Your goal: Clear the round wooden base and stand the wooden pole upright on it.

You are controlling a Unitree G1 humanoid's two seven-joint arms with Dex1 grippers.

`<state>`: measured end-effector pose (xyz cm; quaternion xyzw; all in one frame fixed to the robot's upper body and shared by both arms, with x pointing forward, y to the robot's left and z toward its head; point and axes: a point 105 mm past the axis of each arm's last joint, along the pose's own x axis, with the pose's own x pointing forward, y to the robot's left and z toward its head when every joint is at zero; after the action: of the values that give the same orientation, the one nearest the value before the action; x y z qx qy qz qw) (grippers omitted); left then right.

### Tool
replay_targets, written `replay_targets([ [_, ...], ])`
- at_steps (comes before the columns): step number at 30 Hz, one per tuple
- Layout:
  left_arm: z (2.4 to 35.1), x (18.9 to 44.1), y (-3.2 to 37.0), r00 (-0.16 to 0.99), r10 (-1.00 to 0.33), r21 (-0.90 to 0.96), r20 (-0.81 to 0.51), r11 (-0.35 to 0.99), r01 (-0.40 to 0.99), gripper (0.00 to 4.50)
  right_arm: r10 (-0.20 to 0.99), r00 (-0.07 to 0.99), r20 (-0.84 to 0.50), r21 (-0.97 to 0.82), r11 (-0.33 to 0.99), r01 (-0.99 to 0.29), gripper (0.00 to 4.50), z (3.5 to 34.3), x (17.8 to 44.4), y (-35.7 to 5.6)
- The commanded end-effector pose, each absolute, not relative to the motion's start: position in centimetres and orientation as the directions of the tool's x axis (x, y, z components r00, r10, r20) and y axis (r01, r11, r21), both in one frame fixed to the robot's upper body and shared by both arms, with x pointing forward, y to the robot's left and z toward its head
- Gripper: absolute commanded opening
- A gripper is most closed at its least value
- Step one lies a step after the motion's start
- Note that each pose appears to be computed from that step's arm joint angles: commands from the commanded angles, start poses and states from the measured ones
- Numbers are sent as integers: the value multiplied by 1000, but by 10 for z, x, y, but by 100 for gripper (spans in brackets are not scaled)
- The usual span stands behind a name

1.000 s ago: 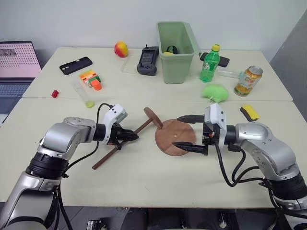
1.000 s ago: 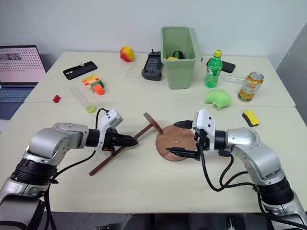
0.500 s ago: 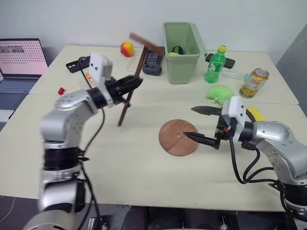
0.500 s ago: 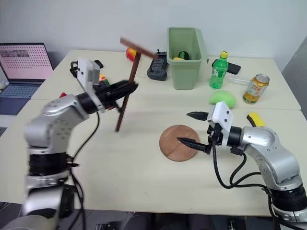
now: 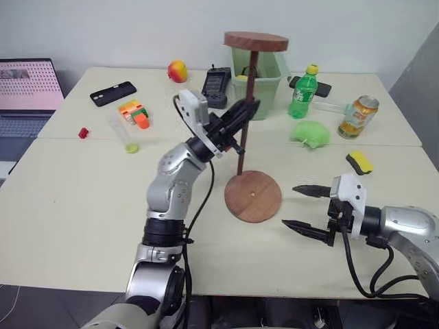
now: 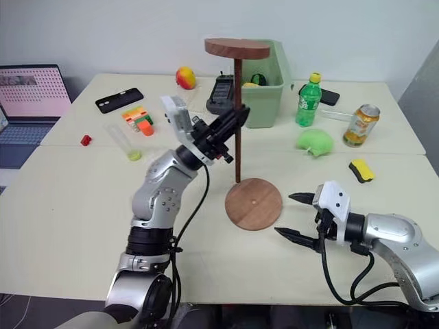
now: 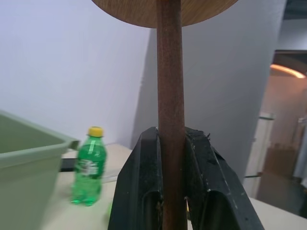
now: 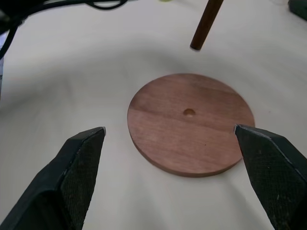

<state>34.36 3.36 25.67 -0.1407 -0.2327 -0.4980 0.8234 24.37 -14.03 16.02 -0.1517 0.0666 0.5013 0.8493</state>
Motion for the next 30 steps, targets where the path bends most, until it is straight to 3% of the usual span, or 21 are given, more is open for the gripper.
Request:
replay_targets([
  [1,264,331,26,313,-757,45,574,411,910,28,833,505,-227,-194,469,-862,450,169,236,-142],
  [12,228,333,17,323,-769,39,552,411,911,28,789,612,59,-249,605,-756,450,224,252,-140],
  [14,222,335,13,322,-771,42,549,411,911,28,800,600,25,-240,587,-773,450,219,248,-135],
  [20,210,334,6,303,-786,56,539,392,918,28,813,519,-262,-202,480,-854,450,166,227,-130],
  [30,192,333,-4,288,-796,74,532,382,921,28,828,495,-263,-148,472,-869,450,162,220,-117],
])
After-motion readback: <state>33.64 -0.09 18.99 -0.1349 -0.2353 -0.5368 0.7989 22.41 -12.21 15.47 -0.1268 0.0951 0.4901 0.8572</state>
